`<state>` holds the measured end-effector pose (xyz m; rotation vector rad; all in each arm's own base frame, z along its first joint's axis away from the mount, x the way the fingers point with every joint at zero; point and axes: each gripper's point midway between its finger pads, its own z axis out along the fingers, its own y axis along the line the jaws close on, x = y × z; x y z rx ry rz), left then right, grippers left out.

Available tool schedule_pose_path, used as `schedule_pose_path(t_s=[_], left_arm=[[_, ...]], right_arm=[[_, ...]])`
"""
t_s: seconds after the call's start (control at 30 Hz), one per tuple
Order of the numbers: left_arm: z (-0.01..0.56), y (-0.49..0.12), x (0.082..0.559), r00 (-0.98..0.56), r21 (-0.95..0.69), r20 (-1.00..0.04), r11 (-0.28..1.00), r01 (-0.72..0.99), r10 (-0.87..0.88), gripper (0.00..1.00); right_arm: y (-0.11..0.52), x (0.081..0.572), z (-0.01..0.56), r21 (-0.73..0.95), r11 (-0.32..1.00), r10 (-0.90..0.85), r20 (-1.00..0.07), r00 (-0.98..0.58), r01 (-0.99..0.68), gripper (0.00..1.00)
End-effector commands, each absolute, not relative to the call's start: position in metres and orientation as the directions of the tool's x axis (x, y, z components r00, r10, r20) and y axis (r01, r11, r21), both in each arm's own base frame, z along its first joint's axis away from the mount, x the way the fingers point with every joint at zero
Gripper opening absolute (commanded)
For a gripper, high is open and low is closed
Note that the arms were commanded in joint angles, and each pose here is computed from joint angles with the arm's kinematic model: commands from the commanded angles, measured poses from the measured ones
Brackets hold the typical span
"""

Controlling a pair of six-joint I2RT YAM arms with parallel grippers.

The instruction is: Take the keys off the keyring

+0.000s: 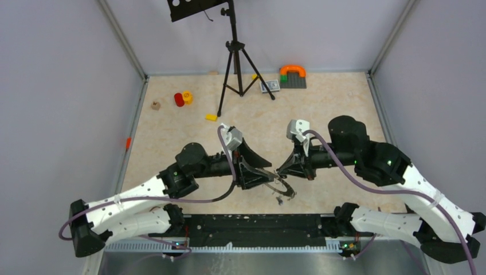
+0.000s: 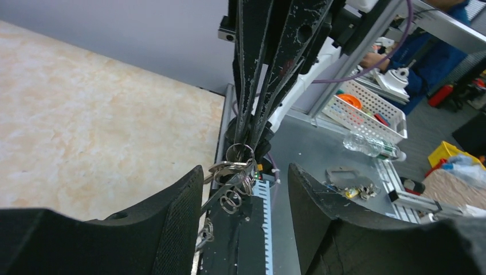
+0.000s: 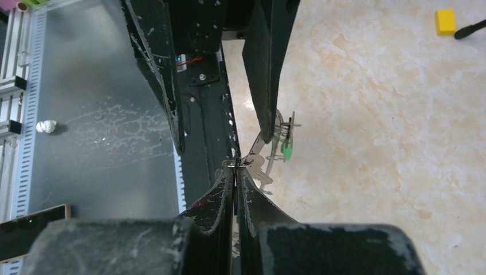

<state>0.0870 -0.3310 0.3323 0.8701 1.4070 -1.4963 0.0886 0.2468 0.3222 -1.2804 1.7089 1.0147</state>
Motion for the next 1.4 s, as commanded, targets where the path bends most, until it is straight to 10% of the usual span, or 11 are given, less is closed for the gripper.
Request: schedule_pose_path(t_s=[0.0, 0.77, 1.07, 1.37], left_arm=[[0.351, -0.338, 0.071, -0.313, -0.298, -0.937, -0.113, 0.948, -0.154, 0.56], [0.342, -0.357, 0.048, -0.372, -0.341, -0.925, -0.266, 0.902, -0.078, 0.43], [0.337, -0.362, 0.047, -0.398, -0.376, -0.917, -0.269, 0.887, -0.031, 0.00], [0.316, -0.337, 0.048, -0.341, -0.375, -0.911, -0.121, 0.919, 0.230, 0.00]], right_arm=[[0.247, 0.077, 0.364, 0.071, 0.087, -0.265, -0.960, -0.092, -0.994, 0.00], [0.238, 0.079, 0.390, -0.016, 0.131, -0.145, -0.989, -0.003, -0.991, 0.00], [0.232, 0.084, 0.383, -0.023, 0.171, -0.165, -0.986, -0.006, -0.985, 0.00], [0.217, 0.087, 0.365, -0.056, 0.227, -0.212, -0.977, 0.007, -0.972, 0.00]])
